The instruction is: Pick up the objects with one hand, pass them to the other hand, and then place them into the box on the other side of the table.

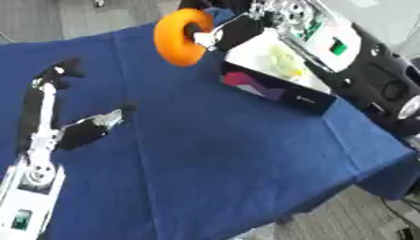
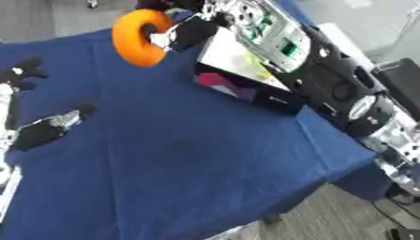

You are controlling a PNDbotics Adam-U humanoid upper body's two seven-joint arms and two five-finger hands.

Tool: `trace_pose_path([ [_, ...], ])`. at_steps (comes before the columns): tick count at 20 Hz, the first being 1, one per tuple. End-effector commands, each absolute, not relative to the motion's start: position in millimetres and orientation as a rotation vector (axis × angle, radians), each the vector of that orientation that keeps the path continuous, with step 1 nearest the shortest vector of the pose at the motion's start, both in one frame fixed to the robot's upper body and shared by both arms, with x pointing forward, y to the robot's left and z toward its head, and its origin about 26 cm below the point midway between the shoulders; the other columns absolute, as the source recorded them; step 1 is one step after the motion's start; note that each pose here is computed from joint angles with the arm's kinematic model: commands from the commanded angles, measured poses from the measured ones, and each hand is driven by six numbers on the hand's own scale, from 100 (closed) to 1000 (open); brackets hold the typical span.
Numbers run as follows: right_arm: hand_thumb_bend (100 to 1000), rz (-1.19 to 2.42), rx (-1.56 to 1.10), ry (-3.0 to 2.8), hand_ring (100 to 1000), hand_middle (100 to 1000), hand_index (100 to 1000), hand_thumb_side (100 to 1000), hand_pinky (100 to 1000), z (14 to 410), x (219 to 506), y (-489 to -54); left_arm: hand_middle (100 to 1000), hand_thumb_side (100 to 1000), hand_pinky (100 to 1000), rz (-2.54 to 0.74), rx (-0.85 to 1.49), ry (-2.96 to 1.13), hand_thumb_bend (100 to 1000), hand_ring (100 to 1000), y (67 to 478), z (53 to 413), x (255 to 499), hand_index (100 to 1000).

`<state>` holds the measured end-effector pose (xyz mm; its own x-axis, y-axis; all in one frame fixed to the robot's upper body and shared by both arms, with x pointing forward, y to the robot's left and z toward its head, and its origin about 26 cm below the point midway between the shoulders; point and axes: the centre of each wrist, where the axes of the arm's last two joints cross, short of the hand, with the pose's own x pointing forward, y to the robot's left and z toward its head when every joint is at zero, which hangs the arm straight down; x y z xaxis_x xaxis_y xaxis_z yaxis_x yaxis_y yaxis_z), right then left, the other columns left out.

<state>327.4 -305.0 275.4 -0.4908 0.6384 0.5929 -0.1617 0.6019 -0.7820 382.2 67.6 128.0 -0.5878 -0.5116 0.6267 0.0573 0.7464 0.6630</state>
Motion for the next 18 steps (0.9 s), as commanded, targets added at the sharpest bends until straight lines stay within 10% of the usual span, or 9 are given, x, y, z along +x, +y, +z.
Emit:
trace_pose_path([
  [1,100,0.921,-0.509,-1.868,776,613,667,100,922,296,320,-335,650,501,790,-0.801,0.370,-2.072,813,837,78,137,385,855],
  [18,100,0.485,-0.758,-1.722,809,641,694,105,951,268,311,-471,643,500,785,-0.749,0.400,-2.132,824,833,92,161,382,847],
])
